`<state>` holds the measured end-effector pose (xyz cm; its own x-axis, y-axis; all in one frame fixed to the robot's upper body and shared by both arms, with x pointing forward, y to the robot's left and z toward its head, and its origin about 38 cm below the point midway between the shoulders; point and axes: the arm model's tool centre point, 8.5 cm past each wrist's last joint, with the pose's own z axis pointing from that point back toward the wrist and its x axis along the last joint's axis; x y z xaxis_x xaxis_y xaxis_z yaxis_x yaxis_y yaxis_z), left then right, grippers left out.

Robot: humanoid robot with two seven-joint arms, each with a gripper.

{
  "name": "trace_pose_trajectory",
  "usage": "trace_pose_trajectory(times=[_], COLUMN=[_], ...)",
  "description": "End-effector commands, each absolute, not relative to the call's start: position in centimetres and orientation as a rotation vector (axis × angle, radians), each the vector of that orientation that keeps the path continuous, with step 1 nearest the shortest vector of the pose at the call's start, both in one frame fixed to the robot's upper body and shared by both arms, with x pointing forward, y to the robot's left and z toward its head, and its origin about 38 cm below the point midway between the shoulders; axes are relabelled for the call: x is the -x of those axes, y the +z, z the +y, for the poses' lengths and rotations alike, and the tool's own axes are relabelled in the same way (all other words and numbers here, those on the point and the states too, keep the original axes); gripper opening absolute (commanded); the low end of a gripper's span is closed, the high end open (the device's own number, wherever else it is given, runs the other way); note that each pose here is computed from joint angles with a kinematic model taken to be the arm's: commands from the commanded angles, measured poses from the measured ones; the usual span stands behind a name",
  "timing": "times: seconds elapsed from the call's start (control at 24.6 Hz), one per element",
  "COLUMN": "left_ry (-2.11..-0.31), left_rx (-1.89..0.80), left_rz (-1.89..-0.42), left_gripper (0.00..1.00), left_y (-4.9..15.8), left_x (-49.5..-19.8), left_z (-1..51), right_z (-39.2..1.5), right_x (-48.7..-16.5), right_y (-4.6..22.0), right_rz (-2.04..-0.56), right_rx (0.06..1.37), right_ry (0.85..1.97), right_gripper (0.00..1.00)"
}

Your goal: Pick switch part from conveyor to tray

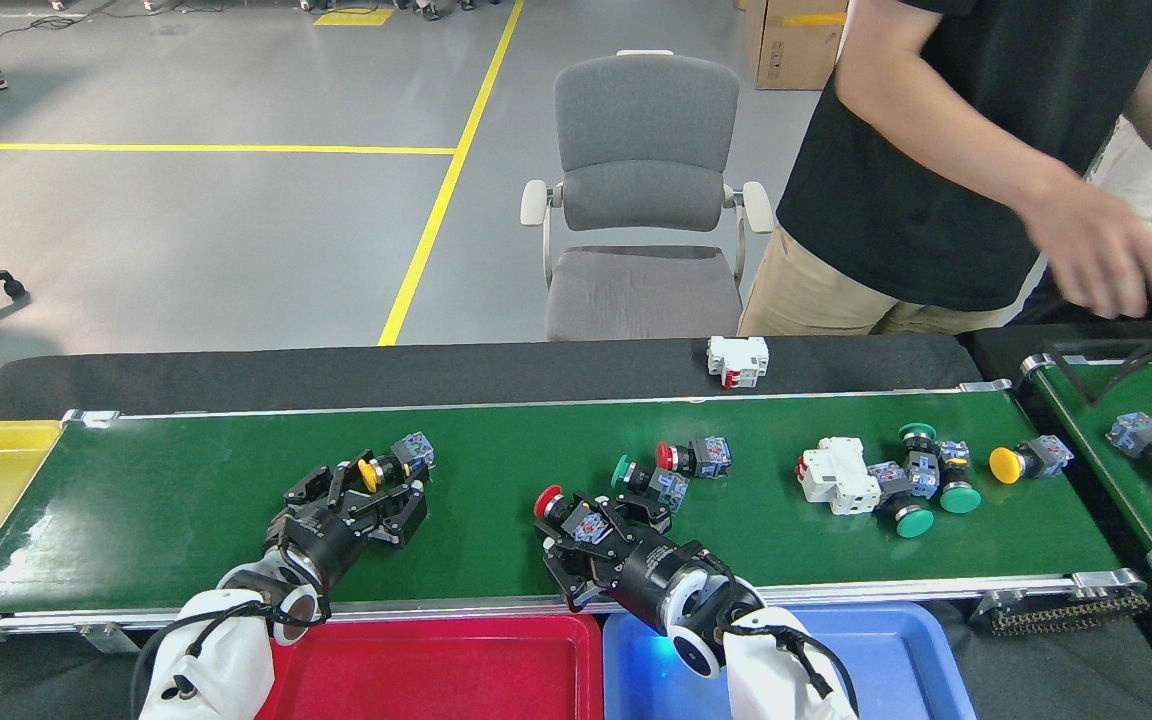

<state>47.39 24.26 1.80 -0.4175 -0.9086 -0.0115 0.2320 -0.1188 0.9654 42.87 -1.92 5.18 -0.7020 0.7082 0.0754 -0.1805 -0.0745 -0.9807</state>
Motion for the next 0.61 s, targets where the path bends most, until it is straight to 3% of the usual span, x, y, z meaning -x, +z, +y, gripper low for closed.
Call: trace_pose_trajectory(times=[0.0,0.08,0.12,0.16,0.2,0.24,0.37,0.41,0.49,0.53,0.57], left_ry=[-1.687,-1.7,-1.723,-1.757,-1.789,-1.832,-1.984,-2.01,-2.009,-1.977,-1.957], left_rx=[-0.826,-0.837,-0.833,-0.812,-0.799,-0.787,-0.662,-0.625,-0.631,-0.659,-0.669], left_rz=[-1.311,-1.355,-1.416,-1.476,-1.537,-1.583,-1.65,-1.666,-1.649,-1.643,-1.635], left_gripper=[0.09,0.08,0.07,0.08,0.08,0.08,0.18,0.3,0.86,1.0,1.0], left_y=[2.0,2.3,3.0,3.6,4.4,4.9,4.4,4.2,4.3,4.7,4.9], left_x=[-46.7,-45.4,-44.3,-43.0,-41.4,-39.6,-33.3,-31.4,-29.1,-28.0,-26.9], left_z=[23.7,23.0,22.2,21.4,20.8,20.5,20.4,20.2,20.3,21.0,21.6], right_z=[-1.8,-1.5,-1.6,-1.8,-2.1,-2.2,-2.4,-2.7,-3.7,-4.9,-6.1], right_x=[-42.3,-39.6,-37.3,-35.2,-33.2,-31.4,-29.5,-29.5,-29.7,-30.2,-30.6], right_y=[7.0,8.0,7.8,7.3,6.7,6.1,5.2,5.1,5.1,5.5,5.8], right_rz=[-1.667,-1.775,-1.84,-1.876,-1.898,-1.914,-1.921,-1.917,-1.905,-1.897,-1.886], right_rx=[0.604,0.571,0.518,0.465,0.417,0.367,0.306,0.309,0.331,0.371,0.412], right_ry=[1.825,1.86,1.903,1.93,1.946,1.952,1.961,1.963,1.963,1.953,1.933], right_gripper=[0.02,0.02,0.14,0.46,0.93,0.99,1.0,1.0,1.0,1.0,1.0])
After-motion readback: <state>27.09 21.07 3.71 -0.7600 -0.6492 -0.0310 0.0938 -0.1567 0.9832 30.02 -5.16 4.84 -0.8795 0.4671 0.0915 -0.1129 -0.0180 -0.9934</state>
